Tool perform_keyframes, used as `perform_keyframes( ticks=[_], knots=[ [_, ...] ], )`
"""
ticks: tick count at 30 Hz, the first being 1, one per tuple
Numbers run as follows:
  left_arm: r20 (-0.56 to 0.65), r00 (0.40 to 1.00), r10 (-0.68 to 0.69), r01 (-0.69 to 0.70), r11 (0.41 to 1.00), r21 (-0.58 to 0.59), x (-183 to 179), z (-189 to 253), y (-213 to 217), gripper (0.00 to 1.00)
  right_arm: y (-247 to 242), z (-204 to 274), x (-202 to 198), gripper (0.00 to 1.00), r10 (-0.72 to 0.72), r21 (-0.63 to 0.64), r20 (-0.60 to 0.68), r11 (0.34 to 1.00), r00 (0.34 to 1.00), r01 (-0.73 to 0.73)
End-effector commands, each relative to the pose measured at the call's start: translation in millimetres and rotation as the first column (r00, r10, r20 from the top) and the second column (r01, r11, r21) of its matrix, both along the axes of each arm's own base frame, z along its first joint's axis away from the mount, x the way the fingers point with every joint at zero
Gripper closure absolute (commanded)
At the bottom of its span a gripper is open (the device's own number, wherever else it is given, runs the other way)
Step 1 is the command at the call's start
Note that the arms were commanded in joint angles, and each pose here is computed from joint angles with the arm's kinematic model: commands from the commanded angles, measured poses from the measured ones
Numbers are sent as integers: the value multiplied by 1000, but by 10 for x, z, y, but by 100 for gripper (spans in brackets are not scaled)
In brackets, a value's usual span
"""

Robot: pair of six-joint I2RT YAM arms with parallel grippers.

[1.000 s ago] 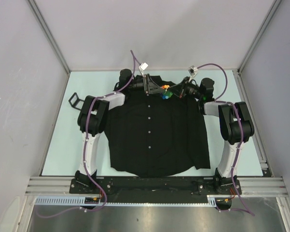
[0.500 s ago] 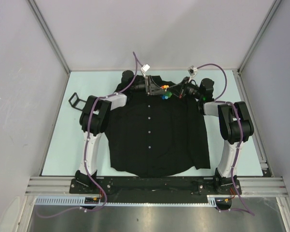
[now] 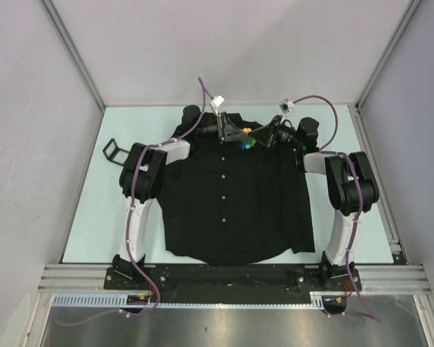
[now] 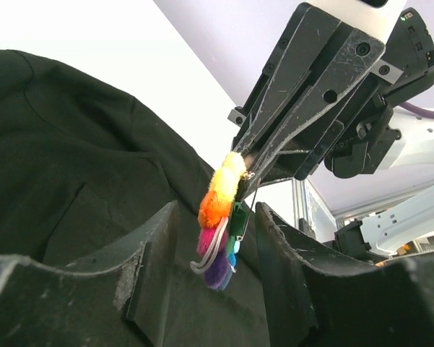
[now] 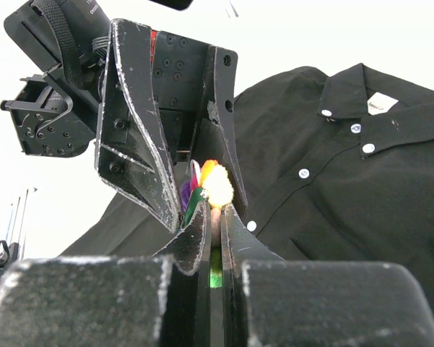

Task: Remove the brooch from the garment

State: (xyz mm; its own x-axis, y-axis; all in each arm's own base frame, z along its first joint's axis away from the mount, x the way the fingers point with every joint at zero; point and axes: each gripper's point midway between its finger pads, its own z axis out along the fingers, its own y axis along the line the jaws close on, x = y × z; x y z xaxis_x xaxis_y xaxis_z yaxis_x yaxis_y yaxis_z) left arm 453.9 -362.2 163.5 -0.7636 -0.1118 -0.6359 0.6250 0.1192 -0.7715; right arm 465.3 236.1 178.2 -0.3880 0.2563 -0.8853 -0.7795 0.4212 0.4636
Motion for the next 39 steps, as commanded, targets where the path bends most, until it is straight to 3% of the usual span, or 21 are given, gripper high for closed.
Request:
perform_keyframes(
  ticks=[1, 29, 39],
  knots=[
    [78, 997, -7, 10, 999, -36, 37, 196, -65, 50, 30, 67, -2, 100, 7, -1, 50, 1000, 999, -7],
    [37, 999, 5, -3, 998, -68, 59, 197, -68, 66, 46, 34, -4, 100, 3, -31, 60, 1000, 998, -1],
    [44, 999, 12, -8, 996, -87, 51, 245, -47, 64, 33, 35, 7, 100, -5, -34, 59, 999, 998, 7]
  ],
)
